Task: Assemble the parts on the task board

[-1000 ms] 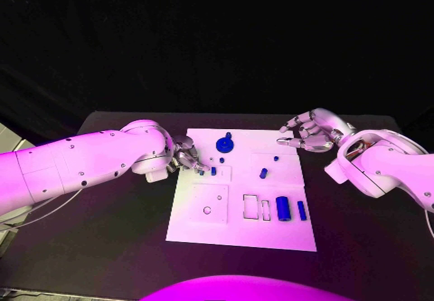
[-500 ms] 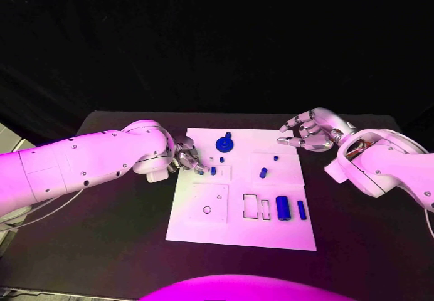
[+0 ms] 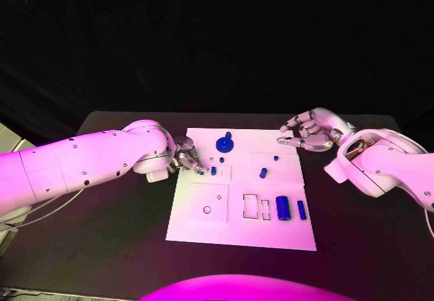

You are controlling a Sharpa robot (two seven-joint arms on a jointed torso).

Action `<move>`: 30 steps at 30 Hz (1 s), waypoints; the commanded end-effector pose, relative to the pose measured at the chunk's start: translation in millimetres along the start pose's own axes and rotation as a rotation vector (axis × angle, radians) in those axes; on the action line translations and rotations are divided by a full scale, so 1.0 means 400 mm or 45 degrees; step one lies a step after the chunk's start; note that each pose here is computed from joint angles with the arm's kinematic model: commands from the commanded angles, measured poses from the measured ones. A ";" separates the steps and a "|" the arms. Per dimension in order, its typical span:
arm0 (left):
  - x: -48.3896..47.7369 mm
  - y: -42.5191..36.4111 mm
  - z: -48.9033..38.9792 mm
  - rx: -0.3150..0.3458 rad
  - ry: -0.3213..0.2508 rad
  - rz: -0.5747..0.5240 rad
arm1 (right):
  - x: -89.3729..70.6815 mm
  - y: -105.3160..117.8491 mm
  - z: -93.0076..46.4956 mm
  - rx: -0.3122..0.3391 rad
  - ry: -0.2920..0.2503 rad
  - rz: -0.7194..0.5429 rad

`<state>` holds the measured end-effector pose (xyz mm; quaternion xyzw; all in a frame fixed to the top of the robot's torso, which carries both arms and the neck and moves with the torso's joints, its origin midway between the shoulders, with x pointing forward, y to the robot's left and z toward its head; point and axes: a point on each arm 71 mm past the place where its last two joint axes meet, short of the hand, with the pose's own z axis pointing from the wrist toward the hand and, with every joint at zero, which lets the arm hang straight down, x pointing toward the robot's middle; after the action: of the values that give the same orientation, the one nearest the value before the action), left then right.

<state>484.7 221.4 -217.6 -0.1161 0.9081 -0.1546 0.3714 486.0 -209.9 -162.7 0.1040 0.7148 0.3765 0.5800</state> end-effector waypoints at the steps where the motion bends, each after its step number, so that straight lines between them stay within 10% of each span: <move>1: 0.006 -0.001 0.001 -0.003 0.024 -0.003 | 0.002 0.002 0.000 -0.014 0.007 -0.005; 30: 0.010 -0.009 -0.015 0.072 0.085 -0.109 | 0.004 0.001 0.001 -0.014 0.011 -0.005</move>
<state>479.6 222.8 -216.7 -0.1375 0.9094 -0.1786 0.3496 486.1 -210.0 -163.7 0.1043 0.7153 0.3763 0.5796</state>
